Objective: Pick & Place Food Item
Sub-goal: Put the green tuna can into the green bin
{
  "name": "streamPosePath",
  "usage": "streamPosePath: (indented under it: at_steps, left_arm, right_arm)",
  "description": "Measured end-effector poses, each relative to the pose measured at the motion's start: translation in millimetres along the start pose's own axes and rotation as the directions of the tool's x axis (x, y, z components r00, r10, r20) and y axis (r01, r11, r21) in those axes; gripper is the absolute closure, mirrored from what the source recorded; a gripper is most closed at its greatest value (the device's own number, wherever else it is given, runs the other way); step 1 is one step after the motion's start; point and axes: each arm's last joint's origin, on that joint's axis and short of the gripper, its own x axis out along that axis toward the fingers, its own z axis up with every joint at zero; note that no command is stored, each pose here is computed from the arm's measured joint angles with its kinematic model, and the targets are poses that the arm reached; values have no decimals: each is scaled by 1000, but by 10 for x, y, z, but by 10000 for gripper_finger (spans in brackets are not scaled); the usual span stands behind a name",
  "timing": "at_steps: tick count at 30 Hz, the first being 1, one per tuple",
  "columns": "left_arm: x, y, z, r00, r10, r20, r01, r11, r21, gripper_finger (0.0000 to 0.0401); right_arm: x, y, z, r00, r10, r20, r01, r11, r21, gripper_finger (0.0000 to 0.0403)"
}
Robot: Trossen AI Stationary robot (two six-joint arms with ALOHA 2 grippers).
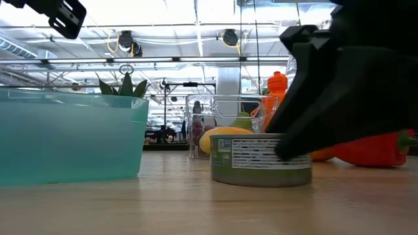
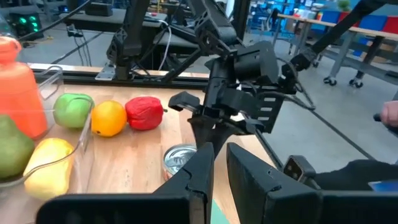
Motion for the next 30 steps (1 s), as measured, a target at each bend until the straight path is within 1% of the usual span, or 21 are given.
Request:
streamPosePath:
  at_steps: [4,6,12,16,20,24,26,30]
  left_arm:
    - [0,5,-1,1000,16,2,-16,1000,-11,350]
    - [0,7,-1,1000,23,3,-23,1000,-20,350]
    - [0,7,-1,1000,25,4,-25,999,-27,350]
    - [0,7,-1,1000,25,4,-25,999,-27,350]
    - [0,7,-1,1000,25,3,-25,999,-26,350]
    - [0,7,-3,1000,25,2,-25,999,-25,350]
    - [0,8,-7,1000,26,-2,-26,999,-22,350]
    - [3,5,-21,1000,12,-16,-12,999,-34,350]
  right_arm:
    - [54,-68,-15,996,62,-57,-58,996,65,379]
    - [79,-93,-23,993,89,-79,-81,992,96,396]
    - [86,-132,2,992,104,-74,-94,988,121,402]
    - [-34,-200,101,991,133,-33,-127,982,136,402]
    - [-178,-271,156,990,140,-11,-138,984,113,403]
    - [-319,-344,264,988,146,53,-152,981,121,403]
    - [-347,-358,300,986,148,79,-157,980,124,403]
    - [-350,-359,306,985,150,83,-159,980,119,403]
